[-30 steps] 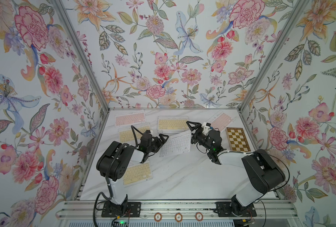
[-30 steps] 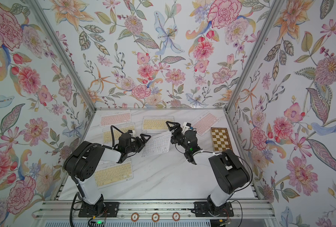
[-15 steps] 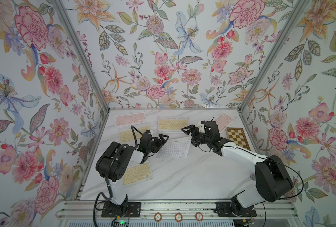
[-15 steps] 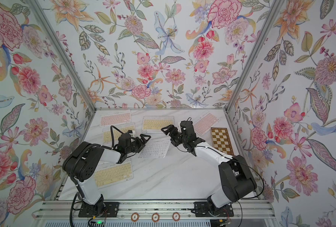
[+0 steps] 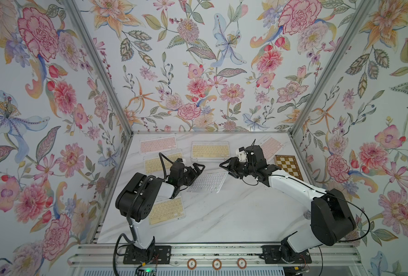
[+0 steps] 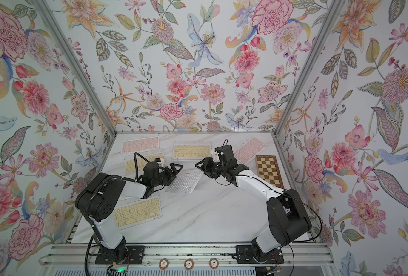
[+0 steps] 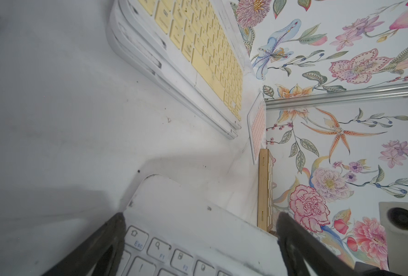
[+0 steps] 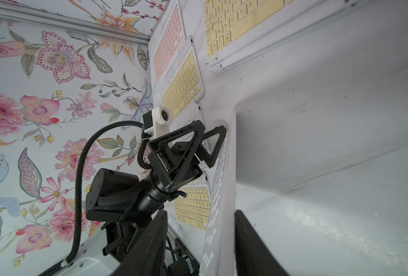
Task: Stack the numeric keypads
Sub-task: Pick up the numeric keypad from the center of the board.
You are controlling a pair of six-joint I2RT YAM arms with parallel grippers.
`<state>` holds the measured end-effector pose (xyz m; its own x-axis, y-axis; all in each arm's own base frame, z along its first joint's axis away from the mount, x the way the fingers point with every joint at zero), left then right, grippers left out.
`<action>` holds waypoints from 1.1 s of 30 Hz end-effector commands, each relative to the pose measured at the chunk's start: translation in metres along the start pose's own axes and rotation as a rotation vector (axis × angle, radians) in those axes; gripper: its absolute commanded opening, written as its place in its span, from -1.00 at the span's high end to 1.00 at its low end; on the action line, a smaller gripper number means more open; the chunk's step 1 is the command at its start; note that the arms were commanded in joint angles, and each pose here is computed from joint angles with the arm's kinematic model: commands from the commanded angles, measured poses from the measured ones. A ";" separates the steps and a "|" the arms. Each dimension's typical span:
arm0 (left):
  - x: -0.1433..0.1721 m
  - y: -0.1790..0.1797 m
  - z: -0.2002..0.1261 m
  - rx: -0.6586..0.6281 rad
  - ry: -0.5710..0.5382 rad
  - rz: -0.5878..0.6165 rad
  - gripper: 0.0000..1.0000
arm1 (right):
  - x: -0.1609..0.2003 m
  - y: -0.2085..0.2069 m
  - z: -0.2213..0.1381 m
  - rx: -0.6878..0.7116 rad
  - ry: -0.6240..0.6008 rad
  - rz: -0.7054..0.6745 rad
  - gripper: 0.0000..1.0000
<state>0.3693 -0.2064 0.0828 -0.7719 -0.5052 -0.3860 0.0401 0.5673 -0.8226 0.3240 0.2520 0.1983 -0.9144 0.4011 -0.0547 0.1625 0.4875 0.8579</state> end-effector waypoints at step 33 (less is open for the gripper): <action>-0.007 0.023 -0.018 -0.093 -0.002 0.045 -0.99 | -0.095 -0.031 0.046 0.032 0.133 -0.179 0.64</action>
<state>0.3699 -0.1849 0.0823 -0.7652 -0.4946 -0.4121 0.0227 0.6190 -0.7850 0.4142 0.2317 0.1451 -0.9652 0.2341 -0.1162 0.0474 0.5940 0.8031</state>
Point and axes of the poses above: each gripper's point midway between its finger pads, its own z axis out along the fingers, its own y axis along the line the jaws close on, x = y × z, the point moved 4 cm from there along -z, back along the fingers, and after that the axes turned 9 degrees about z, right-handed, at the moved point
